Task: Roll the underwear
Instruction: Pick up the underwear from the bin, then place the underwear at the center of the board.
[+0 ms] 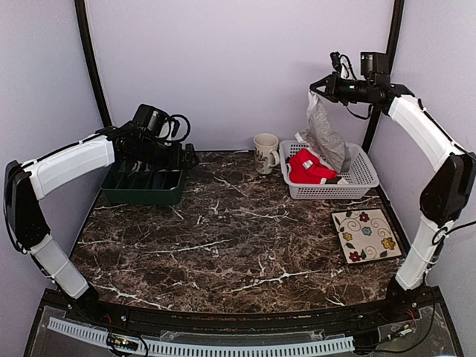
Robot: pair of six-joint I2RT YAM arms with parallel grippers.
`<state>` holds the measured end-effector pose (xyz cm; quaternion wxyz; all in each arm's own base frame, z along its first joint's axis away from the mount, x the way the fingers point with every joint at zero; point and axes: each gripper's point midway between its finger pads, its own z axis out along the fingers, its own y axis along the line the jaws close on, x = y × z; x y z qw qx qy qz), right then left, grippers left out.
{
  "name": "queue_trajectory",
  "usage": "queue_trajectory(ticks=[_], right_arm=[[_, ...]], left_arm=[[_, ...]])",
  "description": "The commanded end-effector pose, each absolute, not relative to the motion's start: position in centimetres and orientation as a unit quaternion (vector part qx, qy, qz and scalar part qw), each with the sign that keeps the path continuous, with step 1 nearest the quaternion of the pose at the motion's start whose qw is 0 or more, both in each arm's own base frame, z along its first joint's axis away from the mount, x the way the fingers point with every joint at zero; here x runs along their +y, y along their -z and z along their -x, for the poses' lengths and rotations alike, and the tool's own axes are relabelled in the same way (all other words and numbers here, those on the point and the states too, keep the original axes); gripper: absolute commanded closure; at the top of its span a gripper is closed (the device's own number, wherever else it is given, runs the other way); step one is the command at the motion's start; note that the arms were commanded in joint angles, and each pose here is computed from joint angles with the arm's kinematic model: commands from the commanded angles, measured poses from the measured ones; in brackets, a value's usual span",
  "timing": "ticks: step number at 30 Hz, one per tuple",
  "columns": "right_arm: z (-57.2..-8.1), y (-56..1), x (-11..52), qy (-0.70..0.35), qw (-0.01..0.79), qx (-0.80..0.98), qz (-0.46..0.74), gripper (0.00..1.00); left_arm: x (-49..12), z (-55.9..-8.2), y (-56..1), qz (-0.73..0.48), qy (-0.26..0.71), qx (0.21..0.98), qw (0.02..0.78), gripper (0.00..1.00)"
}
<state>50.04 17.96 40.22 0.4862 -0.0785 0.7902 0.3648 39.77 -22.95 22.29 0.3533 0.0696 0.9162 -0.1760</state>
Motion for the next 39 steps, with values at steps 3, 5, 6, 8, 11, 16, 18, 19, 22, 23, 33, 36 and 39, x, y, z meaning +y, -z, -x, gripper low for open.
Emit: queue_trajectory(ticks=[3, 5, 6, 8, 11, 16, 18, 19, 22, 23, 33, 36, 39], right_arm=[[-41.9, -49.2, 25.4, -0.487, 0.485, 0.707, 0.165, 1.00], [-39.5, -51.4, 27.1, -0.520, 0.478, 0.682, 0.190, 1.00], [-38.4, -52.2, 27.4, -0.534, 0.475, 0.671, 0.198, 1.00], [-37.0, -52.8, 26.8, -0.547, 0.478, 0.659, 0.195, 1.00], [-35.9, -48.7, 24.6, -0.528, 0.471, 0.684, 0.179, 1.00], [-34.1, -30.0, 19.2, -0.442, 0.371, 0.813, 0.080, 0.74], [-32.4, -23.2, 16.7, -0.380, 0.331, 0.863, 0.043, 0.27], [-31.6, -21.1, 16.1, -0.358, 0.312, 0.879, 0.041, 0.14], [-30.1, -19.1, 15.8, -0.330, 0.286, 0.897, 0.064, 0.07], [-30.2, -19.4, 15.8, -0.326, 0.293, 0.896, 0.074, 0.09], [-27.3, -17.2, 25.5, -0.288, 0.243, 0.875, 0.304, 0.30], [-25.1, -15.7, 28.7, -0.232, 0.245, 0.854, 0.396, 0.37], [-22.8, -14.2, 30.9, -0.175, 0.256, 0.821, 0.479, 0.42]], left_arm=[[-21.9, -39.5, -24.9, -0.073, 0.185, 0.901, 0.386, 0.01], [-21.4, -39.6, -25.3, -0.067, 0.182, 0.899, 0.394, 0.01], [-21.0, -39.5, -25.7, -0.063, 0.181, 0.896, 0.400, 0.01], [-20.0, -39.5, -26.1, -0.049, 0.178, 0.894, 0.408, 0.01], [-18.6, -39.1, -26.1, -0.038, 0.184, 0.891, 0.414, 0.01], [-18.2, -37.4, -24.9, -0.072, 0.180, 0.896, 0.400, 0.01], [-18.7, -36.3, -23.7, -0.099, 0.192, 0.901, 0.377, 0.01], [-19.0, -35.7, -22.9, -0.112, 0.197, 0.904, 0.363, 0.01], [-20.0, -33.9, -21.0, -0.142, 0.226, 0.908, 0.323, 0.01], [-20.3, -33.4, -20.4, -0.149, 0.237, 0.908, 0.313, 0.01], [-23.8, -30.0, -15.0, -0.166, 0.313, 0.908, 0.225, 0.01], [-24.2, -29.8, -14.1, -0.155, 0.311, 0.912, 0.217, 0.01], [-24.2, -29.7, -13.8, -0.143, 0.315, 0.913, 0.217, 0.01]])
